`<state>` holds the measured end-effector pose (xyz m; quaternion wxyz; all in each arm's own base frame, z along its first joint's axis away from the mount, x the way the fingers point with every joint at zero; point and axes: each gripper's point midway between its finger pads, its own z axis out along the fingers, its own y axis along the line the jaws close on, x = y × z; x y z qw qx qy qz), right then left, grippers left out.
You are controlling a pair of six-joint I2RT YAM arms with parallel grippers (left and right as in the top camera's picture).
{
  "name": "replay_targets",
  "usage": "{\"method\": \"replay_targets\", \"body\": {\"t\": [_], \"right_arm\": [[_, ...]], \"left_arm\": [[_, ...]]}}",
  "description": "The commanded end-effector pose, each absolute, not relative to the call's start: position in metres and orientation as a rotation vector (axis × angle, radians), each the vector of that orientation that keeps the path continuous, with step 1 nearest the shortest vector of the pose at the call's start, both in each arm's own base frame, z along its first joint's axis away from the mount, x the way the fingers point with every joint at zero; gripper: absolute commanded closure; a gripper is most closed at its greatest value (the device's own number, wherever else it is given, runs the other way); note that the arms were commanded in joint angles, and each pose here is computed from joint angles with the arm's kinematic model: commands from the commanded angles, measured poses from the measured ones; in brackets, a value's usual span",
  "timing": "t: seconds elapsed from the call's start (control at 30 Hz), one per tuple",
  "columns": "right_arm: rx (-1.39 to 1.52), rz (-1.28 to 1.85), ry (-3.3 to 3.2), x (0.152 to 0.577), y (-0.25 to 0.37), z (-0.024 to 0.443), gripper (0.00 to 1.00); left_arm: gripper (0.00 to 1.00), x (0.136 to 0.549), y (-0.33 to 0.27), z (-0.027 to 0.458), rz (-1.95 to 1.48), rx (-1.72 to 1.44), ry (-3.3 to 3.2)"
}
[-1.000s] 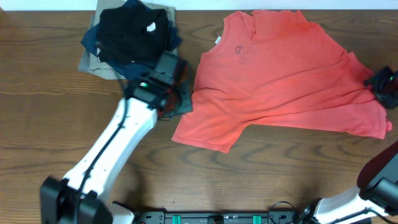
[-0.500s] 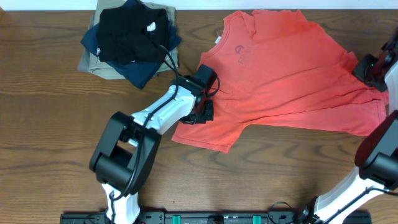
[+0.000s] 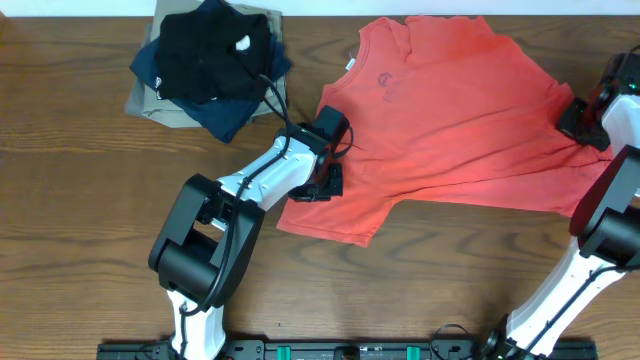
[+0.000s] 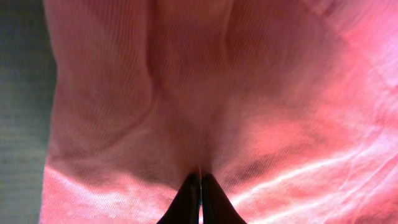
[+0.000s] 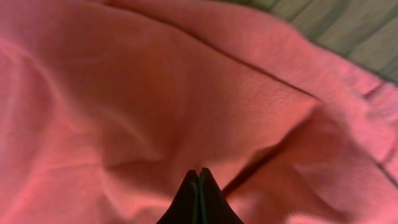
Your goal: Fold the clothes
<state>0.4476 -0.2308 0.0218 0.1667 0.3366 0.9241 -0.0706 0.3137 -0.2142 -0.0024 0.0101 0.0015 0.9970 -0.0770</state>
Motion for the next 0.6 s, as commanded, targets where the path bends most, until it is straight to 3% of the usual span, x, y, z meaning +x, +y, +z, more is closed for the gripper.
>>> {"method": "replay_targets", "body": {"t": [0.0, 0.17, 0.57], "right_arm": [[0.947, -0.234, 2.614, 0.449, -0.239, 0.026, 0.99], [0.940, -0.241, 2.624, 0.448, -0.241, 0.021, 0.99], [0.994, -0.336, 2.730, 0.427, -0.249, -0.031, 0.99]], "left_arm": [[0.94, 0.304, -0.200, -0.012, -0.147, -0.074, 3.164], [0.94, 0.295, -0.168, -0.012, 0.115, -0.246, 3.166], [0.94, 0.290, -0.156, -0.011, 0.160, -0.280, 3.194]]}}
